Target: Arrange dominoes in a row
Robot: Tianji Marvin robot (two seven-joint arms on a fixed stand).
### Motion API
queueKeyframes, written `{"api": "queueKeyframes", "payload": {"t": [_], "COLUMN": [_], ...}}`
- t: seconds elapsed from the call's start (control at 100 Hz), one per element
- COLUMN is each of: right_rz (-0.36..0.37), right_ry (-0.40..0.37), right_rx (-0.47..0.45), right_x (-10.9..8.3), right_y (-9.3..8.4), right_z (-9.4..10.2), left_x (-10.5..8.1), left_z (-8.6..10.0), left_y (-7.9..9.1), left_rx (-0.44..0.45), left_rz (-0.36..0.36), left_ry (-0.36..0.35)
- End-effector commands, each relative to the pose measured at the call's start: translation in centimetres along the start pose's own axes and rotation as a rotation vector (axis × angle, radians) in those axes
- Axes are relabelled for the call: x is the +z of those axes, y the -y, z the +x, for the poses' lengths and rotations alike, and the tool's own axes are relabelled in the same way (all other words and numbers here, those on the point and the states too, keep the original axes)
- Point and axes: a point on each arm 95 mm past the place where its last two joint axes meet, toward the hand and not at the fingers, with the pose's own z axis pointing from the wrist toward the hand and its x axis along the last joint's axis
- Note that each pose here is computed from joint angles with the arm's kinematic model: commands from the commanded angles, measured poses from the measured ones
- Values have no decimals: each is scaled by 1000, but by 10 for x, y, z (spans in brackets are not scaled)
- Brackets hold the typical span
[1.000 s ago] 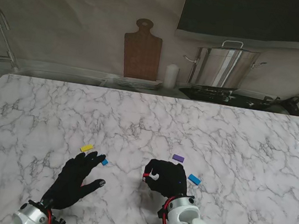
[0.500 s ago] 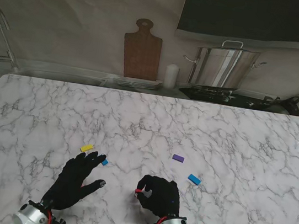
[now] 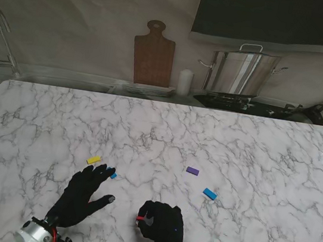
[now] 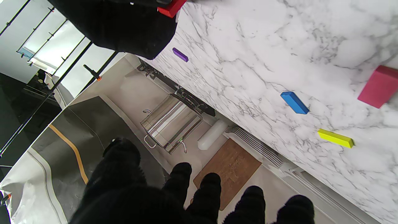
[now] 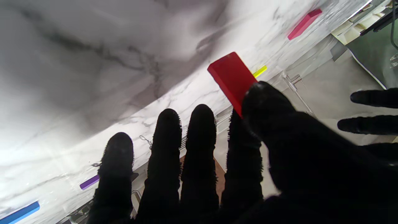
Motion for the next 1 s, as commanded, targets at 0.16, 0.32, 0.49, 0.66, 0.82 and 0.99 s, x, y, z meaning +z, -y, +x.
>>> {"api": "queueKeyframes", "payload": {"t": [0.16, 0.32, 0.49, 0.66, 0.82, 0.99], "right_rz": [9, 17, 16, 20, 24, 33], "right_ry": [1, 7, 4, 7, 6, 3], "right_rx": [-10, -11, -22, -31, -34, -36], "right_x": [-2, -2, -1, 0, 0, 0], "right_y": [6, 10, 14, 15, 15, 15], "right_z": [0, -2, -3, -5, -5, -5], "left_x": [-1, -1, -1, -1, -1, 0], "left_z": [0, 0, 0, 0, -1, -1], "left_y": [-4, -4, -4, -4, -4, -4], "left_rx": [-4, -6, -9, -9, -10, -9], "left_rz": [-17, -19, -19, -19, -20, -18], "left_ry": [4, 4, 5, 6, 6, 4]}}
